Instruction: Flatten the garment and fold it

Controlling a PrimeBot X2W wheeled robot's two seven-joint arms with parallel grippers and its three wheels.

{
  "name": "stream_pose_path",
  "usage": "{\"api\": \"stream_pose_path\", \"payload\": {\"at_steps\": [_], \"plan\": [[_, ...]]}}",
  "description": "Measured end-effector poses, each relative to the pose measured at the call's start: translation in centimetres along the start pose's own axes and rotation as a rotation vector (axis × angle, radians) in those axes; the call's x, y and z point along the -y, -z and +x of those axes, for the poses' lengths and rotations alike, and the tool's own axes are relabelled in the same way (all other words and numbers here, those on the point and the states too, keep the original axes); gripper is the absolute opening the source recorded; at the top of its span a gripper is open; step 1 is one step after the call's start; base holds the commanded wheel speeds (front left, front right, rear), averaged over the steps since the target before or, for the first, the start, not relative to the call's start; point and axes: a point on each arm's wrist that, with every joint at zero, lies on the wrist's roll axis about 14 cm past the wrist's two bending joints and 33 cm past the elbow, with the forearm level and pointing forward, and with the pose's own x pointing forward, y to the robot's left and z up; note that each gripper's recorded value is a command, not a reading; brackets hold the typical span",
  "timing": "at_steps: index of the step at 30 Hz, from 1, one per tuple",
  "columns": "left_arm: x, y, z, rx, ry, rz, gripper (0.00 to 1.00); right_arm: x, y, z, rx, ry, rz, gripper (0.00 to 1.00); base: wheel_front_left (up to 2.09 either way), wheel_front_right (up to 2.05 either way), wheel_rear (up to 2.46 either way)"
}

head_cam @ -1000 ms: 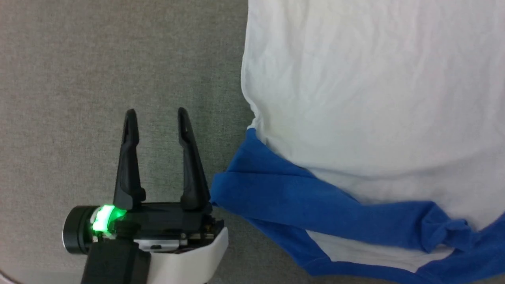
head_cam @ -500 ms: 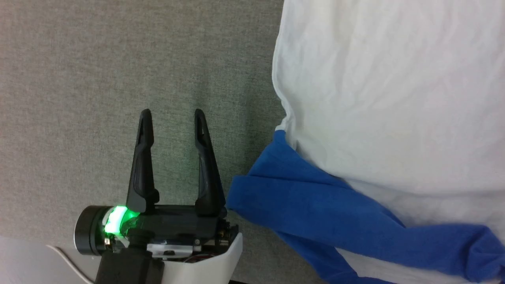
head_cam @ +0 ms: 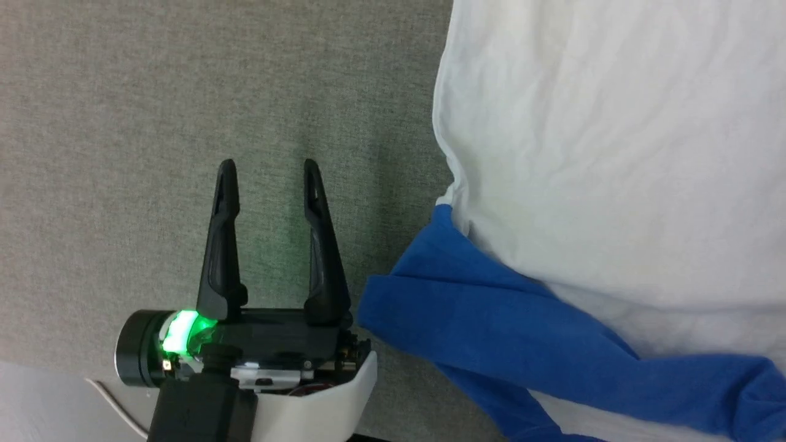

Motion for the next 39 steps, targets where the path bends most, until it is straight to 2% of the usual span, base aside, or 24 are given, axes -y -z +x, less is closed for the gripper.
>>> {"api": "stream_pose_path", "payload": {"at_steps": [4,9,12,19,29,33,39], "plan": [[0.0,-1.2,0.0,0.031,0.008,0.002,1.0,-0.9,-0.6,-1.5,0.027,-0.025,-0.005,0.0,0.0,0.0,0.0],[-0.6,-3.2,-0.3,0.079,0.008,0.005,1.0,-1.7,-3.4,-4.6,0.13,-0.07,0.042,0.0,0.0,0.0,0.0],[-1.4,-4.5,-1.0,0.104,0.003,0.015,1.0,-1.0,-5.3,-7.2,0.202,-0.075,0.087,0.0,0.0,0.0,0.0],[-3.1,-7.4,-3.2,0.135,-0.009,-0.001,1.0,5.2,-7.5,-14.8,0.348,0.032,0.199,0.0,0.0,0.0,0.0],[-4.6,-11.3,-6.5,0.194,-0.008,-0.038,1.0,15.0,-4.4,-26.1,0.44,0.223,0.361,0.0,0.0,0.0,0.0],[-4.6,-12.4,-7.5,0.215,0.005,-0.053,1.0,16.5,-3.2,-29.4,0.483,0.253,0.412,0.0,0.0,0.0,0.0],[-5.0,-13.5,-8.7,0.234,0.013,-0.059,1.0,17.1,-3.1,-32.8,0.549,0.257,0.444,0.0,0.0,0.0,0.0]]}}
